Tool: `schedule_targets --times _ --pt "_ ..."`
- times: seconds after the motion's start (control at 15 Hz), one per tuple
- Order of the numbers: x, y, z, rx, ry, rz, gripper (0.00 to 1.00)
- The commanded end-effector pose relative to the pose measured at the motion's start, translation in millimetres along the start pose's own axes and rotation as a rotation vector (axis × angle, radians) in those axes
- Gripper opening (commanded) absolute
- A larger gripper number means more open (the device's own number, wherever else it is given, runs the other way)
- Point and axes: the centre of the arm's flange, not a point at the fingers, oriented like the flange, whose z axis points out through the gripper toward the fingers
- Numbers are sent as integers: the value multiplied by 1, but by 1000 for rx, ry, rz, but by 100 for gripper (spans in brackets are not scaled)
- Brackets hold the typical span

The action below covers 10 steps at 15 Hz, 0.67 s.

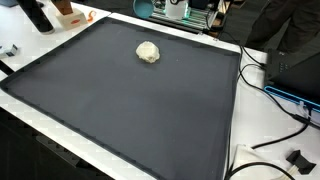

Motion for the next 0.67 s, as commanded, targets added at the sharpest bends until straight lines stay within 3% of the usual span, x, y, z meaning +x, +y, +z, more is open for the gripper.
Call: schedule_targets --times 0.0,0.27,0.6 --pt "33 17 20 48 -121 -154 25" --pt "58 33 45 80 -199 -354 25" --pt "78 46 73 188 -298 -588 25"
